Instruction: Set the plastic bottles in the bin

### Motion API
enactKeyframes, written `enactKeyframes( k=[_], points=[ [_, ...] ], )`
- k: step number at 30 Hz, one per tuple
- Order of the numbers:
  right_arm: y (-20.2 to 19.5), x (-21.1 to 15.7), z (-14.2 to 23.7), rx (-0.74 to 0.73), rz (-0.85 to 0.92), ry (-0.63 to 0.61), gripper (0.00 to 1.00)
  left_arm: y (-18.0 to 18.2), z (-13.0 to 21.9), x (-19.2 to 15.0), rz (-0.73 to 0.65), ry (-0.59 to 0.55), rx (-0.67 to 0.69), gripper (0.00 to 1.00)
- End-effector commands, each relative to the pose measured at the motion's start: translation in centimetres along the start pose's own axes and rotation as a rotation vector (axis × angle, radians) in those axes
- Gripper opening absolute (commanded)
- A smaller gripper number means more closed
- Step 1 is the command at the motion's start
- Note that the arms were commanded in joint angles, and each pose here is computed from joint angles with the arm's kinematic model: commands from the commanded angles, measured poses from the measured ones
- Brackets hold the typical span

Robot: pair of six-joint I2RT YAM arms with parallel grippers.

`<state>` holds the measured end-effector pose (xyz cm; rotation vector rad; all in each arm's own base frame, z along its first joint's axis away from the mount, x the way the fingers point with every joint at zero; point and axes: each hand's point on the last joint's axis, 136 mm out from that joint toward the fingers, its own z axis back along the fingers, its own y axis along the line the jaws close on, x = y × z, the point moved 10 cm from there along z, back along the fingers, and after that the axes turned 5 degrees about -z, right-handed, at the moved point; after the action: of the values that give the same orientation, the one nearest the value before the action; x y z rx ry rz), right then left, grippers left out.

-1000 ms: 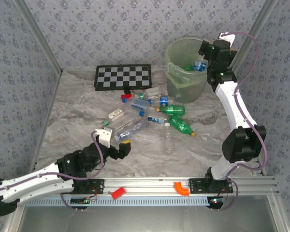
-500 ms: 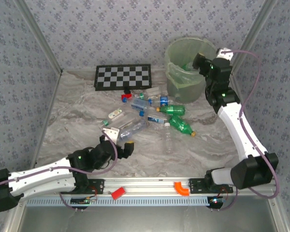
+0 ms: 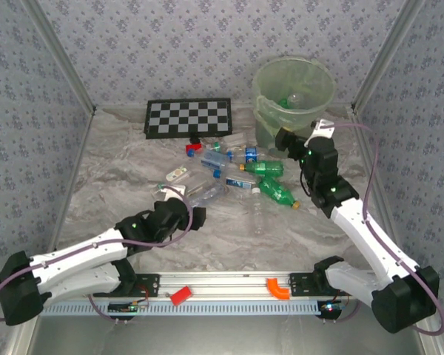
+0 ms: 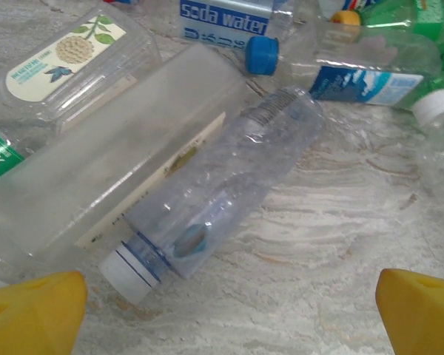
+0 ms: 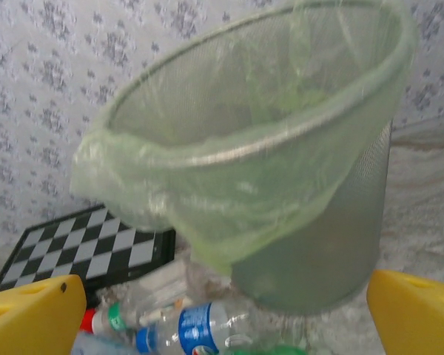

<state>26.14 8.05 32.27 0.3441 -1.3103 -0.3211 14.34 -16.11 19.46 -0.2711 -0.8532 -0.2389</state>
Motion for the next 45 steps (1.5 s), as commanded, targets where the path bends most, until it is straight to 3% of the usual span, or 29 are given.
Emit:
enactKeyframes(
  k=[1, 10, 16, 21, 34, 38, 45],
  points=[
    [0.2, -1.5, 0.9, 0.076, -0.047, 0.009, 0.99, 0.5, -0.6, 1.1, 0.007, 0.042, -0.006, 0.99],
    [-0.3, -6.3, 1.6, 0.222, 0.002, 0.082, 0.99, 3.0, -3.9, 1.5, 0.064, 0.132, 0.008, 0.89],
    [-1.0, -8.0, 1.5, 0.245, 0.031, 0.103, 0.99, 2.7, -6.1, 1.5, 0.052, 0.212, -0.006, 0.79],
    [-1.5, -9.0, 1.5, 0.239, 0.046, 0.124, 0.99, 2.6, -7.0, 1.3, 0.042, 0.242, 0.015, 0.79],
    [-1.8, -9.2, 1.4, 0.225, 0.037, 0.124, 0.99, 0.5, -7.4, -0.6, -0.008, 0.311, -0.131, 0.76],
    [-1.8, -9.2, 1.4, 0.227, 0.033, 0.127, 0.99, -0.1, -8.0, -1.4, -0.044, 0.348, -0.138, 0.67],
    [-1.8, -9.1, 1.4, 0.232, 0.03, 0.129, 0.99, -1.4, -9.2, -2.0, -0.094, 0.386, -0.146, 0.68]
  ],
)
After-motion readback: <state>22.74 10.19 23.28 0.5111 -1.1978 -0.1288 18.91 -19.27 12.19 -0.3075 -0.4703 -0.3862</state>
